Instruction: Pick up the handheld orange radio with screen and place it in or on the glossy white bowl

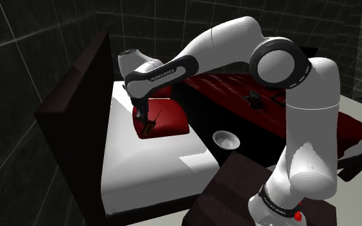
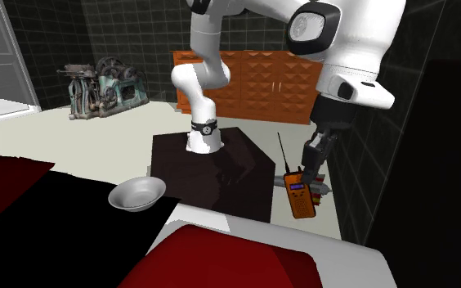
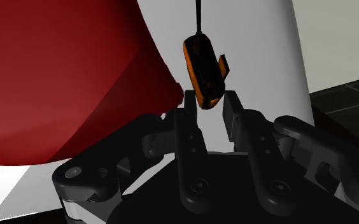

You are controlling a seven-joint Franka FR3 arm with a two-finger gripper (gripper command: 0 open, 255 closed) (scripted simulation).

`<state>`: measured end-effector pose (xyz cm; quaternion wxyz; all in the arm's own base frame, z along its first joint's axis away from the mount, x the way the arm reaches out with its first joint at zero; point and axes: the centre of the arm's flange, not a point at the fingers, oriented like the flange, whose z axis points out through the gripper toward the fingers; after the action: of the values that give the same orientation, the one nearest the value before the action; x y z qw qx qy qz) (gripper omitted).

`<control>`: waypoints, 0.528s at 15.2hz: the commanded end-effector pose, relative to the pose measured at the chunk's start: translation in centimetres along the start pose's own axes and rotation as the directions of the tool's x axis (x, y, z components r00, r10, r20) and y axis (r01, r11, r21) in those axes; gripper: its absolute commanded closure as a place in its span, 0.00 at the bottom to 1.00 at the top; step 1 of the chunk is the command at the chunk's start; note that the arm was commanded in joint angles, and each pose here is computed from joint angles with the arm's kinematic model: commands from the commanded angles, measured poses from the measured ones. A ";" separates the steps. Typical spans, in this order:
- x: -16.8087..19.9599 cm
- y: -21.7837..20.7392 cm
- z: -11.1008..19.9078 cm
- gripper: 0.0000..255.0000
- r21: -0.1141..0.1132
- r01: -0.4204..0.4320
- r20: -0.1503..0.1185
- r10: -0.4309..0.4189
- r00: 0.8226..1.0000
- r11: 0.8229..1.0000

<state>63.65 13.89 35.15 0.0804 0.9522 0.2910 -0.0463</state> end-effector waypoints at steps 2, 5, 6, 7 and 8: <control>-2.5 0.8 0.1 1.00 0.000 0.000 0.000 0.000 1.000 1.000; -6.3 2.0 0.7 1.00 0.000 0.000 0.000 0.000 1.000 1.000; -7.5 2.4 0.9 1.00 0.000 0.000 0.000 0.000 1.000 1.000; -8.8 2.8 1.1 1.00 0.000 0.000 0.000 0.000 1.000 1.000; -10.0 3.2 1.3 1.00 0.000 0.000 0.000 0.000 1.000 1.000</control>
<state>58.05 6.50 35.62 0.0809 0.9523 0.2905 -0.0465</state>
